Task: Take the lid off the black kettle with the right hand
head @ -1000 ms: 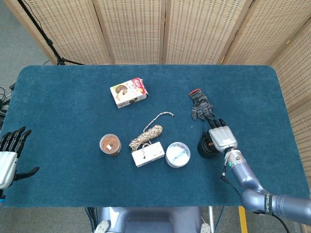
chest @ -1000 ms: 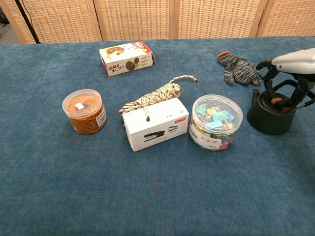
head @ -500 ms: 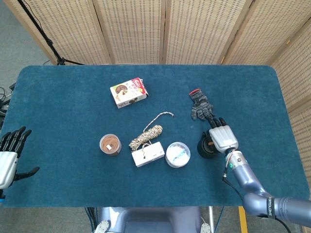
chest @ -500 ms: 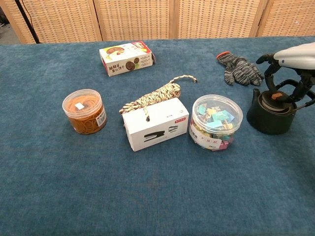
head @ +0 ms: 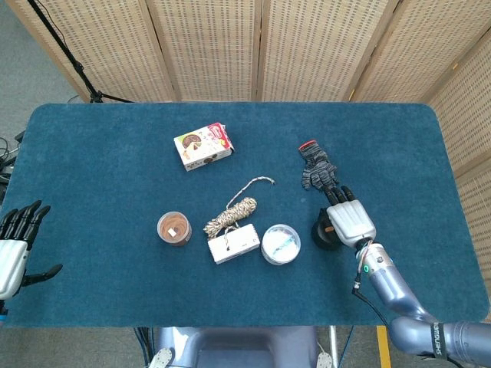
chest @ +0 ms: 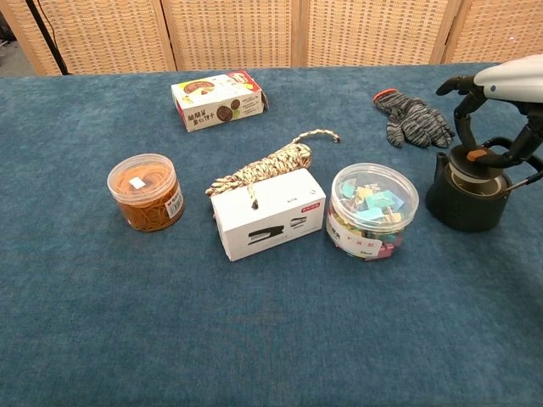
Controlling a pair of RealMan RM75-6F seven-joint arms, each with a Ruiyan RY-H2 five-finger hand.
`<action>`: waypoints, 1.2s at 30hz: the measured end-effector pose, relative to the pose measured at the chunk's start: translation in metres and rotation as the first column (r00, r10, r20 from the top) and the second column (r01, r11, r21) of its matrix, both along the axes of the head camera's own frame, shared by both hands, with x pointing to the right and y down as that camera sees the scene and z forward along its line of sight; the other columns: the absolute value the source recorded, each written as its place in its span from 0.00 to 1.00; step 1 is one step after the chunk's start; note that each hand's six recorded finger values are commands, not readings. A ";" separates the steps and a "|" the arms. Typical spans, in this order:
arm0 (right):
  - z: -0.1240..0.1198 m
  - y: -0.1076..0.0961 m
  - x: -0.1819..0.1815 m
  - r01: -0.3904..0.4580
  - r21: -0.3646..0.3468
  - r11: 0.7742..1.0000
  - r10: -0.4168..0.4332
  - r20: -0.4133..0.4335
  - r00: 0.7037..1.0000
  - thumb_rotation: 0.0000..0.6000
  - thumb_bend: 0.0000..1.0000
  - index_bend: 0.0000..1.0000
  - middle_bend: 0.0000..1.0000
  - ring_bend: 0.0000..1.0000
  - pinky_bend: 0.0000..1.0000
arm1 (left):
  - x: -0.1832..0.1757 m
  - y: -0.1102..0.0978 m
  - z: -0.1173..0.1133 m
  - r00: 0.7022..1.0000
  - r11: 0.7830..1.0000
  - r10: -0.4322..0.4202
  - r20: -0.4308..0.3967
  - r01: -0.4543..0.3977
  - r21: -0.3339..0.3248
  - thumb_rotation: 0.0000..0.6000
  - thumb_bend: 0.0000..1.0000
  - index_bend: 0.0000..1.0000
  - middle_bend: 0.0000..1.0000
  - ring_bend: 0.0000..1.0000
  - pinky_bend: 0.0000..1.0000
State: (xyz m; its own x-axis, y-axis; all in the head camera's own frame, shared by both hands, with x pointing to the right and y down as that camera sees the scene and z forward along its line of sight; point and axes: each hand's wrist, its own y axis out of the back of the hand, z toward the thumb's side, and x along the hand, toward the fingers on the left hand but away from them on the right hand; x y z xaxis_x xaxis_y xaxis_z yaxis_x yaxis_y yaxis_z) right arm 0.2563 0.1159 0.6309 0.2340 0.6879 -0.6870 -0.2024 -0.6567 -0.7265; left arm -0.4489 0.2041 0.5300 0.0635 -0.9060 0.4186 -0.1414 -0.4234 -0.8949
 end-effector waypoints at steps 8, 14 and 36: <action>-0.015 0.026 0.000 0.087 0.010 0.996 -0.087 0.011 0.996 1.00 0.46 0.66 0.00 0.00 0.00 | 0.000 0.001 0.000 1.000 1.000 0.005 0.002 -0.005 -0.002 1.00 0.02 0.00 0.00 0.00 0.00; -0.021 0.048 0.012 0.153 0.033 0.988 -0.153 0.008 0.988 1.00 0.47 0.66 0.00 0.00 0.00 | 0.001 0.001 0.002 1.000 1.000 0.009 0.007 -0.009 -0.007 1.00 0.02 0.00 0.00 0.00 0.00; 0.022 0.108 0.069 0.201 -0.051 0.978 -0.205 -0.075 0.976 1.00 0.39 0.15 0.00 0.00 0.00 | 0.010 0.006 0.007 0.999 0.999 0.039 0.018 -0.038 -0.024 1.00 0.02 0.00 0.00 0.00 0.00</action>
State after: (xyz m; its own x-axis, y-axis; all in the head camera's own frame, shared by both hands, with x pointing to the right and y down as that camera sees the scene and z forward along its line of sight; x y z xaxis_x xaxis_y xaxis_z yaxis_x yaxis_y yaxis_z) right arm 0.3257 0.2236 0.6534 0.3091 0.6013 -0.7368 -0.3910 -0.6259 -0.6748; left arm -0.4393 0.2103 0.5366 0.0900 -0.8929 0.4411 -0.1080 -0.4490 -0.8870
